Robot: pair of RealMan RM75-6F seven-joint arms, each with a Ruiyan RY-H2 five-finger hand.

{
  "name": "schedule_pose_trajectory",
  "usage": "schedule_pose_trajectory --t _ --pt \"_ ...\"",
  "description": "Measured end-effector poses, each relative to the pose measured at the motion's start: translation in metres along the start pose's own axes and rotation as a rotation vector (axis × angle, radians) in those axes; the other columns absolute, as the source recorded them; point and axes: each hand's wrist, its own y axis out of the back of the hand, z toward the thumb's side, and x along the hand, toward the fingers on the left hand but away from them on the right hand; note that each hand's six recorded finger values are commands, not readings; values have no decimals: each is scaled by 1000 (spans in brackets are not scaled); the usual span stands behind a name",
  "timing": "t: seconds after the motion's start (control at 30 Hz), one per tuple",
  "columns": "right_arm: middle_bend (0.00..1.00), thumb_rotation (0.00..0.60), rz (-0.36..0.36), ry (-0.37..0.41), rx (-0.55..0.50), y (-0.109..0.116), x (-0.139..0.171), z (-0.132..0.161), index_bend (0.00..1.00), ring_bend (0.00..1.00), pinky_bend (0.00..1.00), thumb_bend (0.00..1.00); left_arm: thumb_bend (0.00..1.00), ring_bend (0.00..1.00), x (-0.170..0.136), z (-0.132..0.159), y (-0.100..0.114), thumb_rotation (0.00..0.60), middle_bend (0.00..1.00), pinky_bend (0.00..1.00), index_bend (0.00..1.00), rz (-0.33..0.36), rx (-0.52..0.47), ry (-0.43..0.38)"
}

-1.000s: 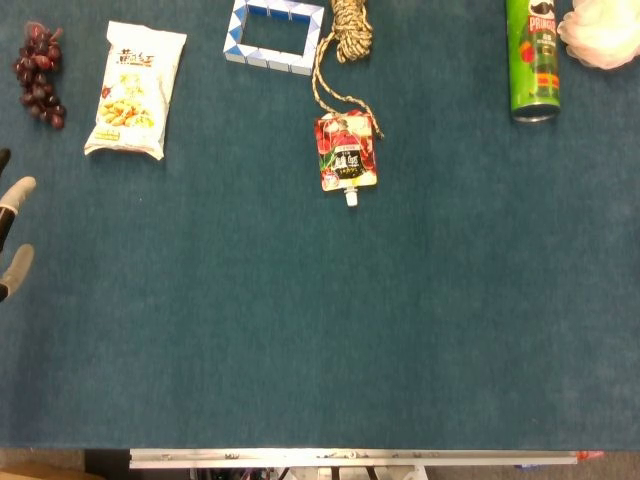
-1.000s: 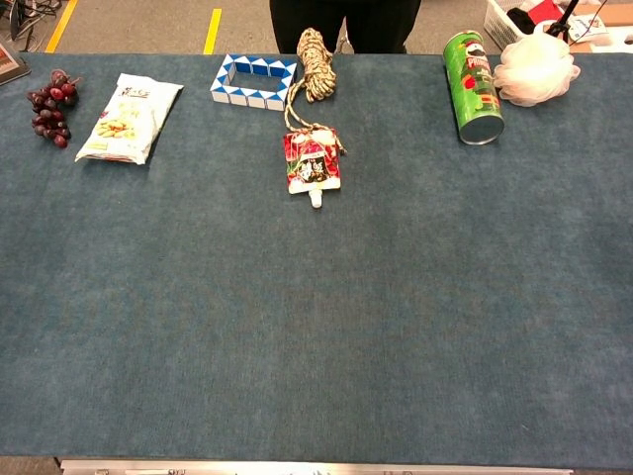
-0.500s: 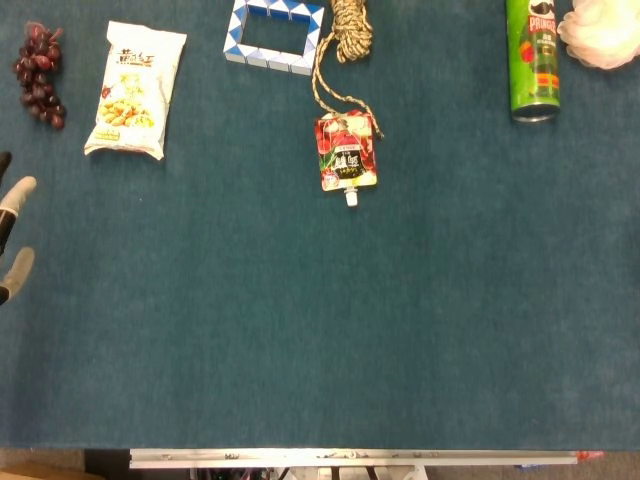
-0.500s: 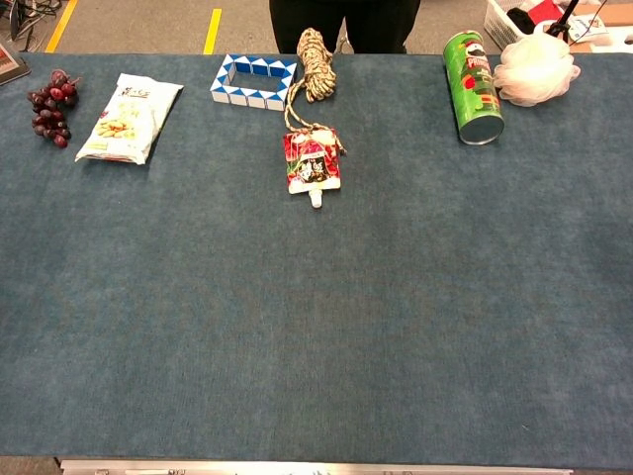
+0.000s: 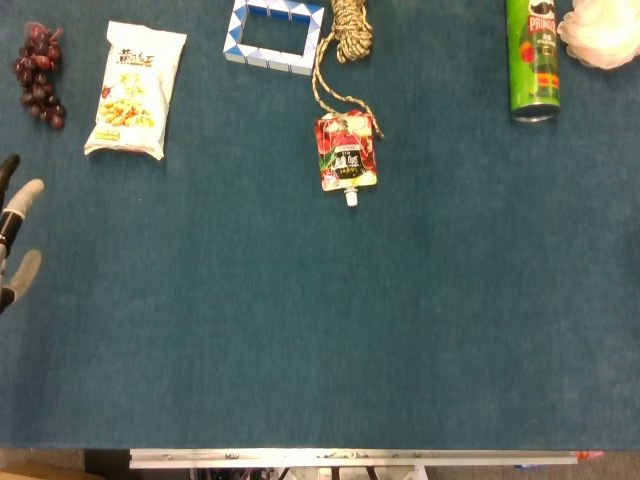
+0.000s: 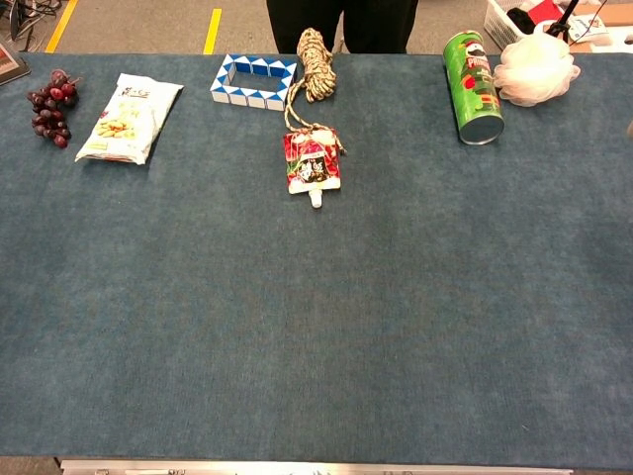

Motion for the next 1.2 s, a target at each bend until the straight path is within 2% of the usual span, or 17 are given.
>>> schedule_pose_trajectory --t 0.13,0.2,0.3,0.33,0.4,0.47,0.5,0.57,0.63,0.67,0.83,1.03,1.2 --pt "302 600 -38 32 -31 1 -1 5 446 283 396 54 257 175 0 4 2 600 80 339 181 12 -44 -24" --pt "290 600 -64 54 -43 2 -1 7 445 291 435 69 257 196 0 7 4 600 82 362 182 27 -62 -40" --pt "281 600 -99 75 -43 3 0 10 446 371 583 159 257 295 -1 7 6 600 83 467 187 45 -62 -51" --pt "275 600 -103 78 -42 2 0 10 445 408 622 202 260 377 -1 8 6 600 83 534 189 48 -62 -52" --pt "265 600 -104 80 -40 1 0 11 446 515 706 334 315 537 -1 8 7 600 83 671 190 58 -53 -52" --pt "259 600 -100 79 -31 0 0 11 446 657 803 524 453 674 0 9 7 600 76 806 189 73 -41 -54" --pt "259 600 -97 78 -27 -1 0 11 446 717 842 622 499 703 0 9 7 600 71 832 189 78 -39 -55" --pt "258 600 -96 77 -15 -1 0 11 446 810 898 827 660 769 0 9 7 600 45 881 181 84 -31 -56" --pt "256 600 -104 76 -4 -1 0 11 446 869 937 971 761 804 0 9 7 600 14 905 170 88 -24 -55" --pt "246 600 -112 75 6 0 0 11 439 887 949 1000 795 821 0 9 6 600 3 914 164 89 -20 -54" --pt "153 600 -105 60 47 -2 1 9 335 899 955 1000 911 868 0 10 5 600 0 940 122 81 -19 -55" --pt "120 600 -79 52 57 -4 0 9 252 902 955 1000 953 887 -1 11 3 600 0 948 98 62 -17 -58" --pt "112 600 -71 47 57 -4 0 8 200 902 955 1000 973 895 -1 12 4 600 0 958 22 63 -25 -67"
